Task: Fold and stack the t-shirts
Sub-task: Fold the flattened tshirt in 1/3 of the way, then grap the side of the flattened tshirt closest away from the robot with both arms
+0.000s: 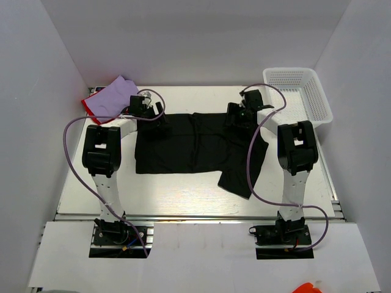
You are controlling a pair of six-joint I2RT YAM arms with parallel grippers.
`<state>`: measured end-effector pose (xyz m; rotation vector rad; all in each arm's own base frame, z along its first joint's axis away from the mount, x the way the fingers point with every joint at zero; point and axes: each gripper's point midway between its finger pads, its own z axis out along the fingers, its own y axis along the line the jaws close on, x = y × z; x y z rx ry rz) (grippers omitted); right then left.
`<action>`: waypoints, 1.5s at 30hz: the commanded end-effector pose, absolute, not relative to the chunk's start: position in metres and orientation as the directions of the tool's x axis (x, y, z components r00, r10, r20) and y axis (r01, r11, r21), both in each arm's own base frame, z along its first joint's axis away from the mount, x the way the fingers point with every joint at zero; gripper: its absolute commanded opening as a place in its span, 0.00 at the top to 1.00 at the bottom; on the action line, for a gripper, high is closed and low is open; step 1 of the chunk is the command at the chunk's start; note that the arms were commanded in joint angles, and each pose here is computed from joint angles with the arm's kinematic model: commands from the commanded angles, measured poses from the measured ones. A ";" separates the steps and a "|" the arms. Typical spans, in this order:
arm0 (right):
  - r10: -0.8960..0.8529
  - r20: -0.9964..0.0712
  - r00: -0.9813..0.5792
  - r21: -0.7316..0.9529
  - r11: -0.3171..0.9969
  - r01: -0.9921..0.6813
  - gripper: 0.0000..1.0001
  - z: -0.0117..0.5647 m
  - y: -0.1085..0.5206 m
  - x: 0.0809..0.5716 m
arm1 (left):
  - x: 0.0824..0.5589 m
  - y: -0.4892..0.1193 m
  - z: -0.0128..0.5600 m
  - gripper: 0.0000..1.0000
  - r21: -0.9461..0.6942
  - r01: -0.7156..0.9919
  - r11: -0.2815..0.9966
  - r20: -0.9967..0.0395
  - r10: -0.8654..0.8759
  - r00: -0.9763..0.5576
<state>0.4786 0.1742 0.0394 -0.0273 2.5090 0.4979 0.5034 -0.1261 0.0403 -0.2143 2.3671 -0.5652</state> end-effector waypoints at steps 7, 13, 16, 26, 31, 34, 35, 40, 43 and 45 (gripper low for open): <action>0.022 -0.665 -0.746 0.274 0.937 -0.216 0.10 0.108 0.166 0.474 | 0.498 -0.109 0.087 0.00 -0.386 -0.001 0.922 -0.635 -0.266 -0.725; 0.022 -0.675 -0.737 0.237 0.953 -0.188 0.10 0.129 0.143 0.409 | 0.446 -0.081 0.139 0.00 -0.341 -0.097 0.935 -0.685 -0.318 -0.656; 0.084 -0.597 -0.798 0.246 0.966 -0.083 0.10 0.113 0.129 0.357 | 0.401 -0.068 0.143 0.00 -0.345 -0.238 0.908 -0.647 -0.414 -0.640; 0.055 -0.408 -0.911 0.306 0.949 -0.079 0.10 0.066 0.125 0.232 | 0.250 -0.056 0.055 0.00 -0.291 -0.449 0.845 -0.404 -0.534 -0.743; 0.076 -0.436 -0.897 0.363 0.927 -0.098 0.10 0.064 0.128 0.217 | 0.236 -0.054 0.050 0.00 -0.332 -0.435 0.837 -0.444 -0.545 -0.711; 0.090 -0.433 -0.897 0.397 0.912 -0.100 0.10 0.060 0.131 0.209 | 0.235 -0.049 0.042 0.00 -0.308 -0.450 0.838 -0.452 -0.545 -0.706; 0.090 -0.424 -0.901 0.398 0.912 -0.096 0.10 0.056 0.130 0.206 | 0.239 -0.050 0.042 0.00 -0.313 -0.447 0.838 -0.458 -0.546 -0.702; 0.100 -0.387 -0.917 0.408 0.910 -0.073 0.10 0.046 0.131 0.199 | 0.252 -0.041 0.031 0.07 -0.293 -0.466 0.835 -0.481 -0.550 -0.683; 0.103 -0.372 -0.923 0.412 0.909 -0.065 0.10 0.042 0.132 0.197 | 0.250 -0.037 0.019 0.15 -0.259 -0.484 0.836 -0.469 -0.547 -0.693; 0.098 -0.364 -0.926 0.411 0.909 -0.065 0.10 0.040 0.132 0.196 | 0.252 -0.034 0.015 0.27 -0.247 -0.506 0.827 -0.471 -0.559 -0.683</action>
